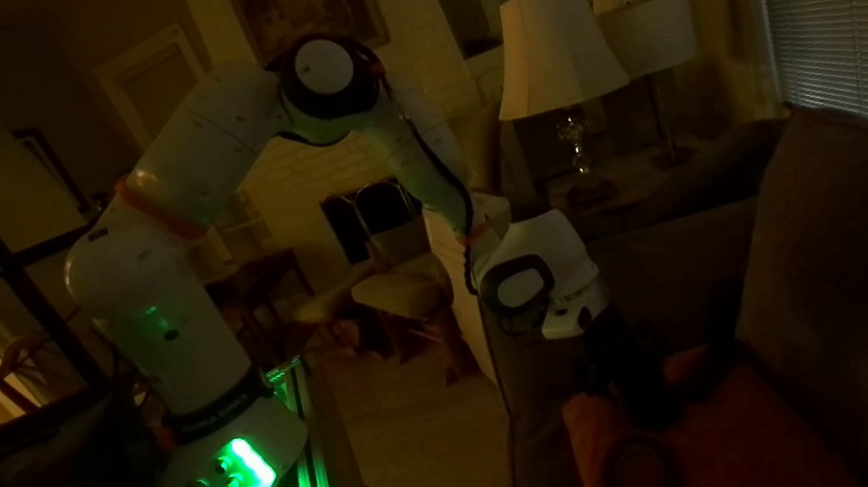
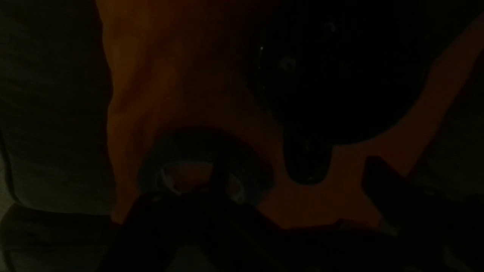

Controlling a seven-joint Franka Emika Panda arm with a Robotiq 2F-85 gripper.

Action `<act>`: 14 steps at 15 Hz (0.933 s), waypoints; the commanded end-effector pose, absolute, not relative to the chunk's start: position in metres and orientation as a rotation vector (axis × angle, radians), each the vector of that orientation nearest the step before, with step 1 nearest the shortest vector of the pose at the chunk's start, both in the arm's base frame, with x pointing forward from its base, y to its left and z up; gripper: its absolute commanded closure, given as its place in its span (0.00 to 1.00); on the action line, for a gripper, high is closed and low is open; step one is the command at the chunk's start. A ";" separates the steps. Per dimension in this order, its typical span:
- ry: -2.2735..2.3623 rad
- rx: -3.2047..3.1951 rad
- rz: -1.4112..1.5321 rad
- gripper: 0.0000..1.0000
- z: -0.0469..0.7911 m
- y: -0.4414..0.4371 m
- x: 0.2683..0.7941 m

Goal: Pour the black mug's contents into the black bowl

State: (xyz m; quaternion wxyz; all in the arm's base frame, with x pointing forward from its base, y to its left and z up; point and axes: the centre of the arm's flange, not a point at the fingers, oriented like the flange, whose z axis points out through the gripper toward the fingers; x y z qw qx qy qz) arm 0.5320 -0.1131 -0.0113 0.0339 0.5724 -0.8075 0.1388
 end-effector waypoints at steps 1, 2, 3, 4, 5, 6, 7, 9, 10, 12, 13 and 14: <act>-2.483 1.783 0.448 0.14 -0.019 -0.115 0.532; -2.482 1.785 0.450 0.19 -0.019 -0.115 0.533; -2.481 1.788 0.452 0.21 -0.019 -0.115 0.533; -2.480 1.791 0.454 0.31 -0.019 -0.115 0.533; -2.481 1.795 0.456 0.34 -0.020 -0.114 0.533; -2.481 1.799 0.462 0.40 -0.021 -0.113 0.534; -2.483 1.802 0.468 0.48 -0.021 -0.112 0.535; -2.484 1.808 0.476 0.59 -0.022 -0.110 0.536; -2.485 1.811 0.479 0.68 -0.022 -0.109 0.537; -2.484 1.816 0.484 0.82 -0.023 -0.107 0.537; -2.484 1.817 0.485 0.94 -0.023 -0.107 0.537; -2.485 1.818 0.488 1.00 -0.023 -0.107 0.537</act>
